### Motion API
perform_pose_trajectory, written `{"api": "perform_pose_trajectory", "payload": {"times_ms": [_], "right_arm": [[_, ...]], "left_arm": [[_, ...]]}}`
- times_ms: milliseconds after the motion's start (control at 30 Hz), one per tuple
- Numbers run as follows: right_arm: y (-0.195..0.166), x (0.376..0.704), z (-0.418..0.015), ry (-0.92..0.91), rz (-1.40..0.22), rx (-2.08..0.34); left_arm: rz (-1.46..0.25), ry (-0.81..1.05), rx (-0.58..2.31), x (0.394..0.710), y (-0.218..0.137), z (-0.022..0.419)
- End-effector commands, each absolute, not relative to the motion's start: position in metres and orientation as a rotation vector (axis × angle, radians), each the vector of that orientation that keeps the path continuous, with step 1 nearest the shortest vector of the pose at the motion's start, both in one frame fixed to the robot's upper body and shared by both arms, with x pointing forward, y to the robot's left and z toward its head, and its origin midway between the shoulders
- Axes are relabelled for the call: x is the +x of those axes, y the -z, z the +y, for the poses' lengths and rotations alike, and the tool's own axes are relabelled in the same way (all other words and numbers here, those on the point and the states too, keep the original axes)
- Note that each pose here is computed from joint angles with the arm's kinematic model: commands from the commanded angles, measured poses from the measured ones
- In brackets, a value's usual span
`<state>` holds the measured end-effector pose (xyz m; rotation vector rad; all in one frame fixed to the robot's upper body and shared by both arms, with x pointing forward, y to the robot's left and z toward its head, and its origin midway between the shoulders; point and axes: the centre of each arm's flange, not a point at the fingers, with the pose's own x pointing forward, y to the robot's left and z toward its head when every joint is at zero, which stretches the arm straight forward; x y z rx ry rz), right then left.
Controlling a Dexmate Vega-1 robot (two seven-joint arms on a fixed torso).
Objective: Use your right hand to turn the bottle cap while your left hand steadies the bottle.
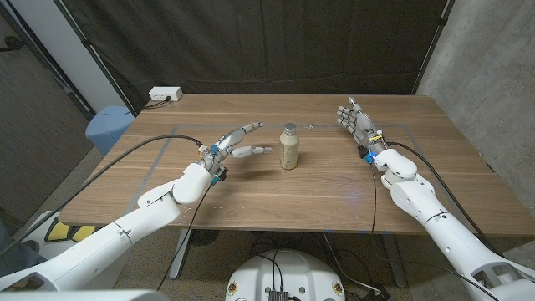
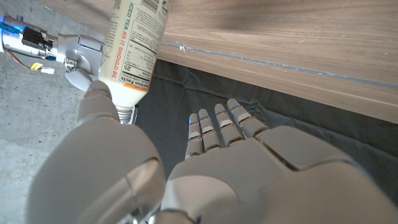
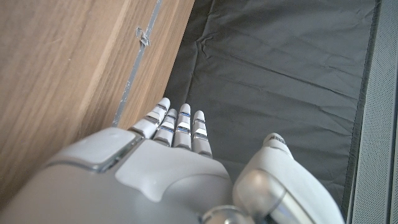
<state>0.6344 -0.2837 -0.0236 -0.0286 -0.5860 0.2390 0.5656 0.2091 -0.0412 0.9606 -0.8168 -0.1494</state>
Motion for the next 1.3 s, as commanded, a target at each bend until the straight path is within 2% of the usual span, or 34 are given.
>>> {"api": "perform_pose_trajectory", "payload": {"times_ms": [33,1300], "right_arm": [[0.028,0.631,-0.289,-0.233,-0.587,-0.023],[0.036,0.623,-0.297,-0.223,-0.601,0.001]], "left_arm": [[-0.811,0.183,1.004,0.578,0.043,0.194],[-0.866,0.353,0.979,0.607,0.040,0.156]]}}
